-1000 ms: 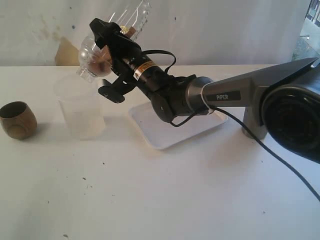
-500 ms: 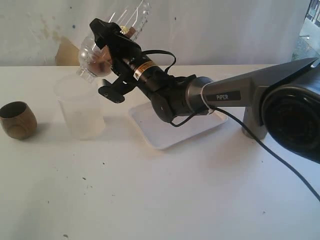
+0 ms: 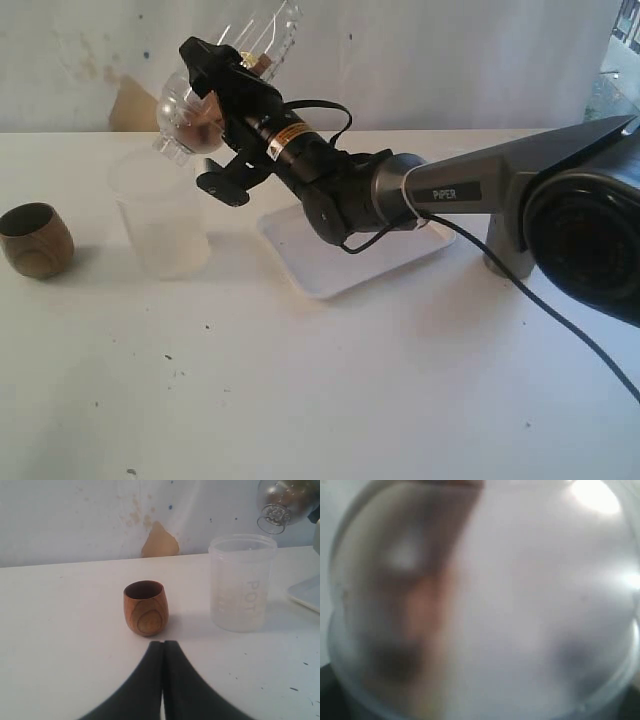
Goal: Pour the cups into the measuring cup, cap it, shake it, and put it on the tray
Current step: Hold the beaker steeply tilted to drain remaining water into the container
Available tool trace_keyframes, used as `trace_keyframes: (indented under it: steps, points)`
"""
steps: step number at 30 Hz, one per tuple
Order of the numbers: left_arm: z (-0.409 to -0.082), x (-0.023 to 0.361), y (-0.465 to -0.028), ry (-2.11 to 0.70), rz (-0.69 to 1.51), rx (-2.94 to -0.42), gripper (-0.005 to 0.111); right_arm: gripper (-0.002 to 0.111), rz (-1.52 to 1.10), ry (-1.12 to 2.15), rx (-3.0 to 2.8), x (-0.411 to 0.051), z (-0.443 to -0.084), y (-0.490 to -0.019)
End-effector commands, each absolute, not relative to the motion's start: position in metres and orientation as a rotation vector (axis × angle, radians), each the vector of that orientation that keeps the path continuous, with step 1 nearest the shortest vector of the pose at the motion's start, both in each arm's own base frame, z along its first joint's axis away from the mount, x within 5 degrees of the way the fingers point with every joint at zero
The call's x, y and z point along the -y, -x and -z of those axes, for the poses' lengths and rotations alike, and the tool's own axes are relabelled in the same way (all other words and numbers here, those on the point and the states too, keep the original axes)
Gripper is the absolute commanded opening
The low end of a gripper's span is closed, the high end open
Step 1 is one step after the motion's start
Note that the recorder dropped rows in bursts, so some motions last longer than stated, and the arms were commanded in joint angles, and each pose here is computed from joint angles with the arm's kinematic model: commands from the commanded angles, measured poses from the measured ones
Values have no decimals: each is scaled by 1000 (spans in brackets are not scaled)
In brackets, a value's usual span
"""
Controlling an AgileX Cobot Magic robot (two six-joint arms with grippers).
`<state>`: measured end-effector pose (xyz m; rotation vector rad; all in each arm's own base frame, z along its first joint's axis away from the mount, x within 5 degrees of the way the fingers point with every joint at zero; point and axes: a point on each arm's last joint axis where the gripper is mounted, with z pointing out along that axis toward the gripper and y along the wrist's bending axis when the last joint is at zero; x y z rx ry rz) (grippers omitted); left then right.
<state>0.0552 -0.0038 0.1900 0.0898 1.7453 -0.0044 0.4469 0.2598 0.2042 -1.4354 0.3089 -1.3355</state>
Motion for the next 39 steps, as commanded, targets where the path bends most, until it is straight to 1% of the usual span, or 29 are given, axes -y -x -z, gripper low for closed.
trace_keyframes:
  steps: [1,8,15,39]
  points:
    - [-190,4,-55,-96,4,-1734,0,0,1377,1378,-286,-257,-219,-447]
    - [-190,4,-55,-96,4,-1734,0,0,1375,1376,-284,-258,-218,-447]
    - [-190,4,-55,-96,4,-1734,0,0,1369,1388,-287,-259,-203,-449]
    - [-190,4,-55,-96,4,-1734,0,0,1382,1349,-277,-258,-206,-448]
